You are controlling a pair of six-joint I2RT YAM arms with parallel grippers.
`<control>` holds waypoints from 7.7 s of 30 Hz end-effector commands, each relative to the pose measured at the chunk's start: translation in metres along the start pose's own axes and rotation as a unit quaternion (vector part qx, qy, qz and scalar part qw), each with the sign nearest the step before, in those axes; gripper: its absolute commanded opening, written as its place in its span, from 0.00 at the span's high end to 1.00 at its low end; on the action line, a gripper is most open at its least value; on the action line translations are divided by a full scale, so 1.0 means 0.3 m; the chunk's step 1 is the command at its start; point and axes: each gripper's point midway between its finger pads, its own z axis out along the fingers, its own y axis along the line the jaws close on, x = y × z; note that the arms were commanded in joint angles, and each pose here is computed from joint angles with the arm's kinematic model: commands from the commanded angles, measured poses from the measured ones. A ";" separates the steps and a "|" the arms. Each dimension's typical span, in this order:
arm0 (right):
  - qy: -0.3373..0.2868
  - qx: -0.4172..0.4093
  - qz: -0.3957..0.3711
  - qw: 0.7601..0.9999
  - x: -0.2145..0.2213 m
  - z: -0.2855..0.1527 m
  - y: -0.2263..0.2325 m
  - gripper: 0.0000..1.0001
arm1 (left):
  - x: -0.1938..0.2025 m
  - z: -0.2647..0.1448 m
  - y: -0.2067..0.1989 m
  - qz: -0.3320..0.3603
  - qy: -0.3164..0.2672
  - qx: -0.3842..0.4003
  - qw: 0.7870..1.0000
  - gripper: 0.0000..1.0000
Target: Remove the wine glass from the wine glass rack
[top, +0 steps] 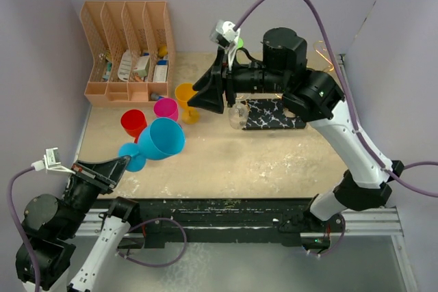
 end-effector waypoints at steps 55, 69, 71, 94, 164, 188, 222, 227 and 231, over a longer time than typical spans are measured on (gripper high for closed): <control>0.336 0.208 -0.012 0.919 0.805 0.527 -0.298 1.00 | -0.226 -0.055 0.076 0.131 -0.085 -0.181 0.971 0.28; 0.313 0.245 -0.045 0.917 0.816 0.608 -0.352 0.80 | -0.198 -0.026 0.095 0.130 -0.071 -0.179 0.973 0.28; 0.307 0.240 -0.047 0.920 0.806 0.615 -0.348 0.70 | -0.197 -0.025 0.097 0.130 -0.071 -0.180 0.972 0.28; 0.000 0.255 0.005 0.967 0.028 0.297 -0.430 0.55 | -0.173 0.009 0.098 0.122 -0.060 -0.169 0.976 0.28; -0.034 0.311 0.289 0.905 0.320 -0.077 -1.324 0.62 | -0.091 0.121 0.132 0.119 -0.006 -0.165 0.979 0.28; -0.100 0.280 0.265 0.917 0.189 -0.091 -1.240 1.00 | -0.090 0.112 0.135 0.119 -0.007 -0.166 0.979 0.28; -0.118 0.232 0.364 0.894 0.230 -0.092 -1.186 1.00 | -0.099 0.093 0.111 0.111 -0.010 -0.158 0.981 0.28; -0.123 0.272 0.355 0.886 0.239 -0.145 -1.195 1.00 | -0.100 0.093 0.108 0.112 -0.010 -0.157 0.981 0.28; -0.140 0.308 0.341 0.877 0.217 -0.209 -1.191 1.00 | -0.102 0.092 0.102 0.111 -0.010 -0.155 0.982 0.28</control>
